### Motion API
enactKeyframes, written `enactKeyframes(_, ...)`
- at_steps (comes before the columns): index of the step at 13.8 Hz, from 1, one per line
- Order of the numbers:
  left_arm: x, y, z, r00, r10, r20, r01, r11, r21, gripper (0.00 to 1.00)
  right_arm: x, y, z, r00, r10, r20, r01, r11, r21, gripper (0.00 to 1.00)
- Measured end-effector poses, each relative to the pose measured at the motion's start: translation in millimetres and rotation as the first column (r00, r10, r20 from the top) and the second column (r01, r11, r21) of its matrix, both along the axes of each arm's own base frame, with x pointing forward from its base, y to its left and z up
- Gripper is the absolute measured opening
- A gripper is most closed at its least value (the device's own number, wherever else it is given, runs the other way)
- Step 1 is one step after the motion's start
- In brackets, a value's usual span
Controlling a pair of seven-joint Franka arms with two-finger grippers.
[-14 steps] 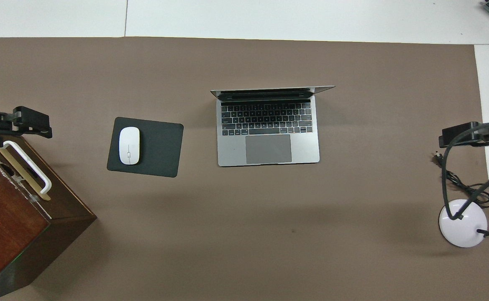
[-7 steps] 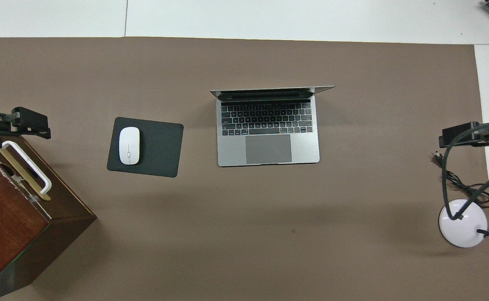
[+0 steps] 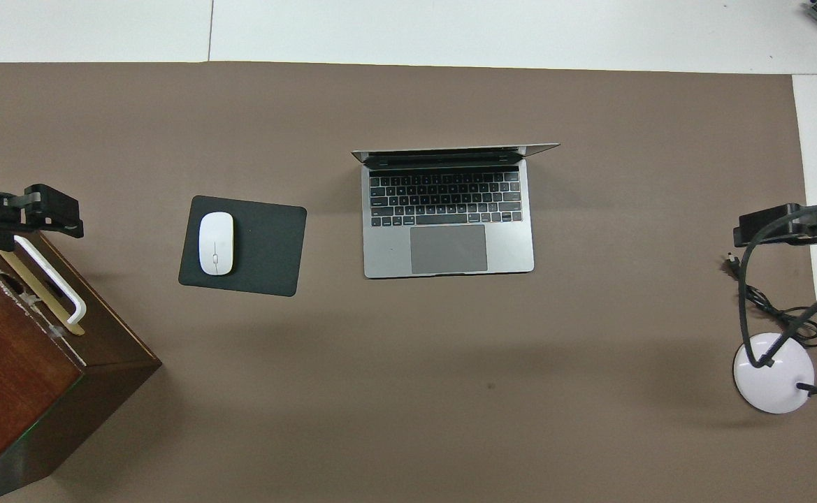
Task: Close laptop with both arms
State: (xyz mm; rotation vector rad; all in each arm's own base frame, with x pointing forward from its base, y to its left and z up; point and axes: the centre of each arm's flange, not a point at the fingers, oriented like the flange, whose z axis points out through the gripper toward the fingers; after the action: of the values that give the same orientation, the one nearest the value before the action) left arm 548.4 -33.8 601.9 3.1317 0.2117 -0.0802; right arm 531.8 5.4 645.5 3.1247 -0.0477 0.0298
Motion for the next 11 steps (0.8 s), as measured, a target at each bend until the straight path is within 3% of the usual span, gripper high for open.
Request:
enactKeyframes(4, -1, 0, -6, 0.996, 0.084, -0.018, -0.084, 0.996, 0.006, 0.03, -0.2, 0, 0, 1.0, 0.0, 0.001, 0.0, 1.0, 0.0, 1.0)
enactKeyframes(11, -6, -16, -29, 0.943, 0.329, -0.048, -0.331, 0.943, -0.023, 0.01, -0.2, 0, 0, 1.0, 0.0, 0.001, 0.0, 1.0, 0.0, 1.0)
